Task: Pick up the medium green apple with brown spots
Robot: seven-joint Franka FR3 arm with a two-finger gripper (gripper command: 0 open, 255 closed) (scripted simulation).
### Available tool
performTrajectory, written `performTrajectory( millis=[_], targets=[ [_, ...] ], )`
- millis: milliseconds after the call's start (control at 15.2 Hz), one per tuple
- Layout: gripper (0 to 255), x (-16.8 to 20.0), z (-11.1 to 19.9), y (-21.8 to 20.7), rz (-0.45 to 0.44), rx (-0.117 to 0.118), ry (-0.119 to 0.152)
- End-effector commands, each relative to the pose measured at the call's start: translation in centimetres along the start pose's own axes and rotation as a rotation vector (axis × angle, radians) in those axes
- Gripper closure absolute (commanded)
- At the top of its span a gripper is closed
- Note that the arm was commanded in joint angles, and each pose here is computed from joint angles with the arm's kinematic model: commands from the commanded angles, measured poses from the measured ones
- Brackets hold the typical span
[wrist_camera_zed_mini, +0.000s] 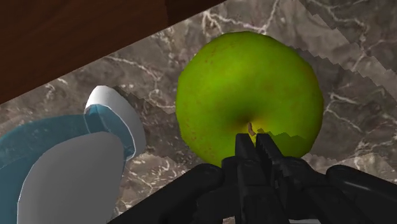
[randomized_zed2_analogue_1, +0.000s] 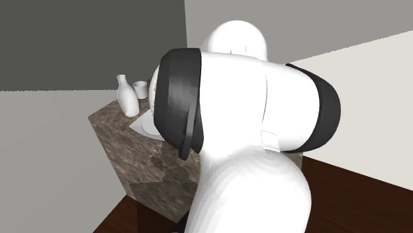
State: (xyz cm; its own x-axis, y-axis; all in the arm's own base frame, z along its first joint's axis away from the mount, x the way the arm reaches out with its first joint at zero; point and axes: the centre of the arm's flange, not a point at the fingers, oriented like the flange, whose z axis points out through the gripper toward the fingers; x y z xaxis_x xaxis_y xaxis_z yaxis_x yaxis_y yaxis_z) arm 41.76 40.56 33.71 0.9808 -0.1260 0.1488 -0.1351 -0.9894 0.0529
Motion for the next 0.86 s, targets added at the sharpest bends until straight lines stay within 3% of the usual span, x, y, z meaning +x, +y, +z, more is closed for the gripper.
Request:
performTrajectory(
  millis=[0, 792],
  targets=[
    [255, 0.2, -1.1, 0.0, 0.000, 0.000, 0.000],
    [255, 1.0, -6.4, 0.3, 0.000, 0.000, 0.000]
  ],
)
